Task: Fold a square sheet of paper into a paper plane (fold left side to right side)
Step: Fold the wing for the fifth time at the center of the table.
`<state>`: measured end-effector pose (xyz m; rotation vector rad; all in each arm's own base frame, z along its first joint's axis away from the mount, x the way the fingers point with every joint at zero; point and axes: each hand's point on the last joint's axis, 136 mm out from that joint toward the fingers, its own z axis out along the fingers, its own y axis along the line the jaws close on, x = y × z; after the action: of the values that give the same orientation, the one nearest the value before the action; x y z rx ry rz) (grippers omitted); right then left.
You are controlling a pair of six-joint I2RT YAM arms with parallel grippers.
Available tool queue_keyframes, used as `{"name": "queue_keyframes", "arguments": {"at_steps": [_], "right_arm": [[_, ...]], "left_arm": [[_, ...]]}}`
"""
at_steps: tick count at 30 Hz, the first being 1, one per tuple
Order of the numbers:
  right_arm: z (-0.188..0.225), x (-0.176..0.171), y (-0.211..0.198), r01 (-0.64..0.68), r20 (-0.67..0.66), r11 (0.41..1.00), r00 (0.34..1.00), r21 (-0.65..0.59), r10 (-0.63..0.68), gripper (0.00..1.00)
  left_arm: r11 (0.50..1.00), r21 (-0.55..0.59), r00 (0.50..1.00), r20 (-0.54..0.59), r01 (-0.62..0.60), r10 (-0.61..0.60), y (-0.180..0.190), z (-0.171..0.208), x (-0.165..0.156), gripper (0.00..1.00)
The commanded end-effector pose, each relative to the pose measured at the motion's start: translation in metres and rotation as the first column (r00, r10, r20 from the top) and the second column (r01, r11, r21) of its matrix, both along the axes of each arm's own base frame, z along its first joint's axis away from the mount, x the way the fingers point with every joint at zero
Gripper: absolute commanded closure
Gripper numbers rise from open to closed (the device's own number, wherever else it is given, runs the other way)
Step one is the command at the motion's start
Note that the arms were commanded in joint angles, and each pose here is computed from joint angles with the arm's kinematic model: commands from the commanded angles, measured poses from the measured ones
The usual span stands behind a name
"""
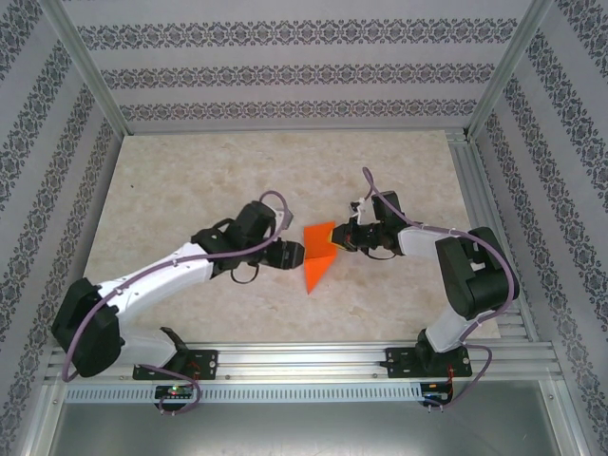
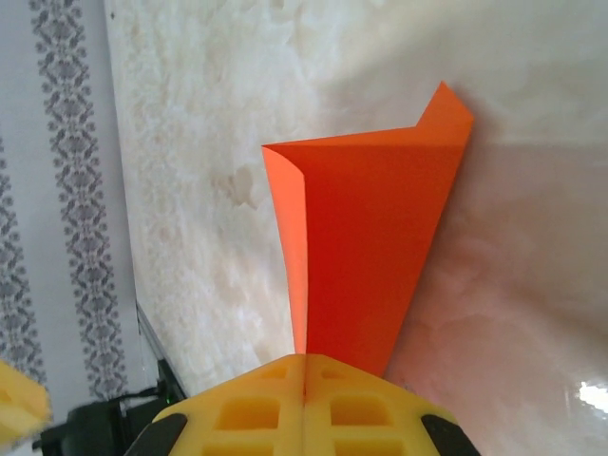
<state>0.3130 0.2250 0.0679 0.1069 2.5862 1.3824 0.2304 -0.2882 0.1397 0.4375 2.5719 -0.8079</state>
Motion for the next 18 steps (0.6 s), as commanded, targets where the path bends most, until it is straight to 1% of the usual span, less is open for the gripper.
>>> {"name": "queue_keyframes", "arguments": {"at_steps": [1, 6, 11, 18], "right_arm": [[-0.007, 0.006, -0.005, 0.058, -0.060, 0.997, 0.996, -0.041, -0.060, 1.00], [-0.014, 0.002, -0.005, 0.053, -0.091, 0.997, 0.994, -0.060, -0.058, 1.00], [-0.017, 0.000, -0.003, 0.037, -0.101, 0.997, 0.994, -0.067, -0.044, 1.00], [-0.020, -0.002, -0.002, 0.027, -0.110, 0.996, 0.993, -0.080, -0.036, 1.00]], "left_arm": [[0.997, 0.078, 1.000, 0.007, 0.003, -0.003, -0.017, -0.023, -0.006, 0.38], [0.975, 0.219, 0.999, 0.027, 0.038, -0.045, -0.043, -0.045, -0.007, 0.38], [0.946, 0.321, 0.997, 0.040, 0.051, -0.068, -0.054, -0.064, -0.001, 0.37], [0.912, 0.407, 0.997, 0.038, 0.048, -0.069, -0.057, -0.083, 0.005, 0.37]]}}
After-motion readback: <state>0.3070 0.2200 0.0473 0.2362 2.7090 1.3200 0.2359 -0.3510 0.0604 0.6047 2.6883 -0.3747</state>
